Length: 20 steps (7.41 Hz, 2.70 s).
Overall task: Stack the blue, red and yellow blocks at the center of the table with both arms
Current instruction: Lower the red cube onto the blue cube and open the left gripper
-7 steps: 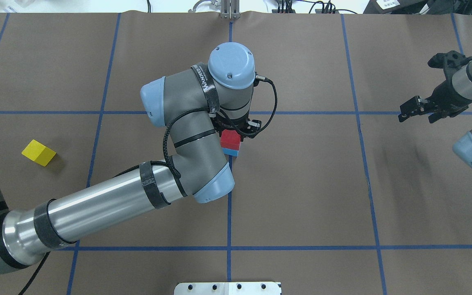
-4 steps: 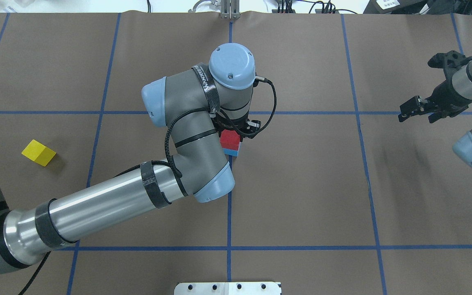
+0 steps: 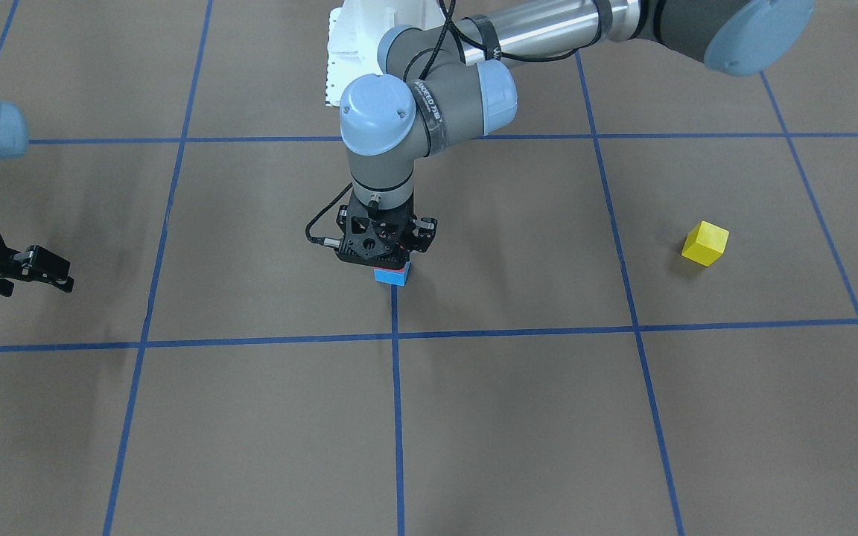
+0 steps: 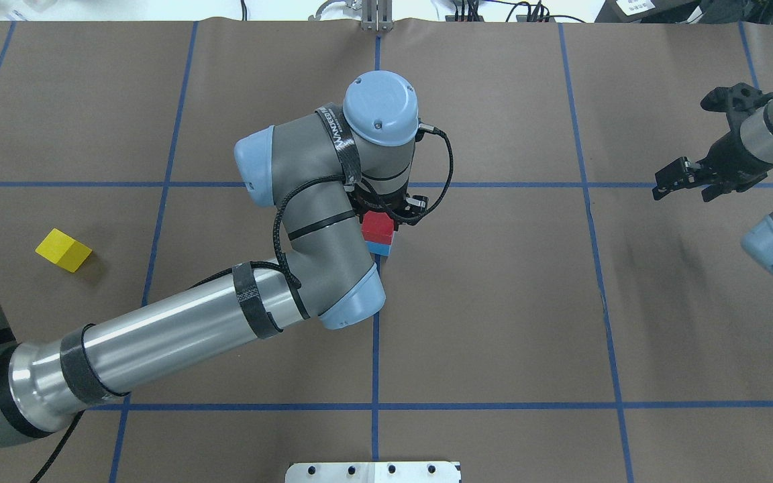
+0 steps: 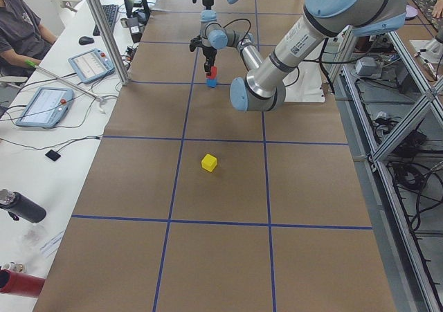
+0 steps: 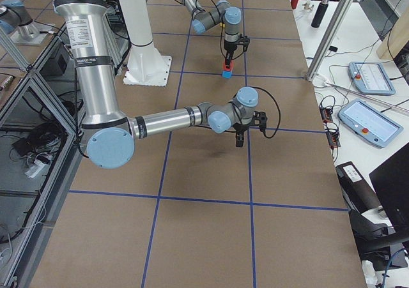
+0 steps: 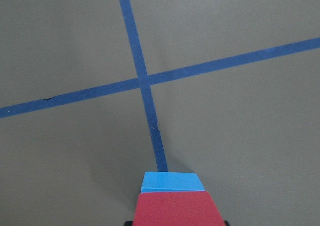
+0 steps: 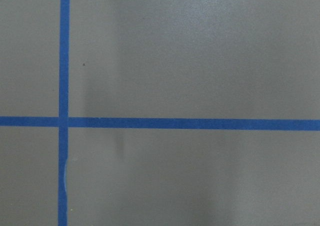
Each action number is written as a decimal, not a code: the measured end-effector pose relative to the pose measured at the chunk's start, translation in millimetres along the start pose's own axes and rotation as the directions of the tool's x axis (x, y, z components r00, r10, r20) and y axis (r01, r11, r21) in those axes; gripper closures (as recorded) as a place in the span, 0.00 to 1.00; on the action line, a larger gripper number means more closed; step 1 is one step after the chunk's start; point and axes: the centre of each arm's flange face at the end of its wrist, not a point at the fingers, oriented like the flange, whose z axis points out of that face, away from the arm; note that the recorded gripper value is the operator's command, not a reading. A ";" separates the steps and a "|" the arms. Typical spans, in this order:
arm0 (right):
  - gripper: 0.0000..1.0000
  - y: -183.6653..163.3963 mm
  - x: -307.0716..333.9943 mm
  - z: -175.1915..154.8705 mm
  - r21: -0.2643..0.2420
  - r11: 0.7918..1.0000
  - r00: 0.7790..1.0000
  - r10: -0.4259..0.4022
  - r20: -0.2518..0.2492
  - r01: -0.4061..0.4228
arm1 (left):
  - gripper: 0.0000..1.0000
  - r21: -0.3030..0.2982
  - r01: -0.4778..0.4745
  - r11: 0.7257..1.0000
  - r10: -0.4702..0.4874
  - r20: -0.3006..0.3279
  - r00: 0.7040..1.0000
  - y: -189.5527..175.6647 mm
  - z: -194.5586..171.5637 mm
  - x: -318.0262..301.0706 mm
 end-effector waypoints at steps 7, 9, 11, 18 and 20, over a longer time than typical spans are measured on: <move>0.00 -0.5 -0.2 1.0 -0.001 1.000 1.000 0.000 -0.001 0.000 | 1.00 0.017 0.000 1.000 0.000 -0.001 1.000 -3.4 5.2 -0.7; 0.00 -1.4 -0.2 2.1 -0.003 1.000 1.000 0.001 -0.001 -0.001 | 1.00 0.019 0.000 1.000 0.000 -0.004 1.000 -3.6 4.9 0.2; 0.00 -2.4 -1.1 2.2 -0.002 1.000 1.000 0.001 -0.001 -0.001 | 1.00 0.020 0.000 1.000 0.000 -0.004 1.000 -3.4 4.2 -0.3; 0.00 -3.6 -1.9 2.5 -0.002 1.000 1.000 0.004 -0.001 -0.004 | 1.00 0.014 0.004 1.000 -0.004 -0.001 1.000 -0.6 3.7 -3.6; 0.00 -3.6 -1.8 2.5 -0.002 1.000 1.000 0.005 -0.001 -0.005 | 1.00 0.013 0.005 1.000 -0.004 -0.001 1.000 -0.4 4.2 -4.0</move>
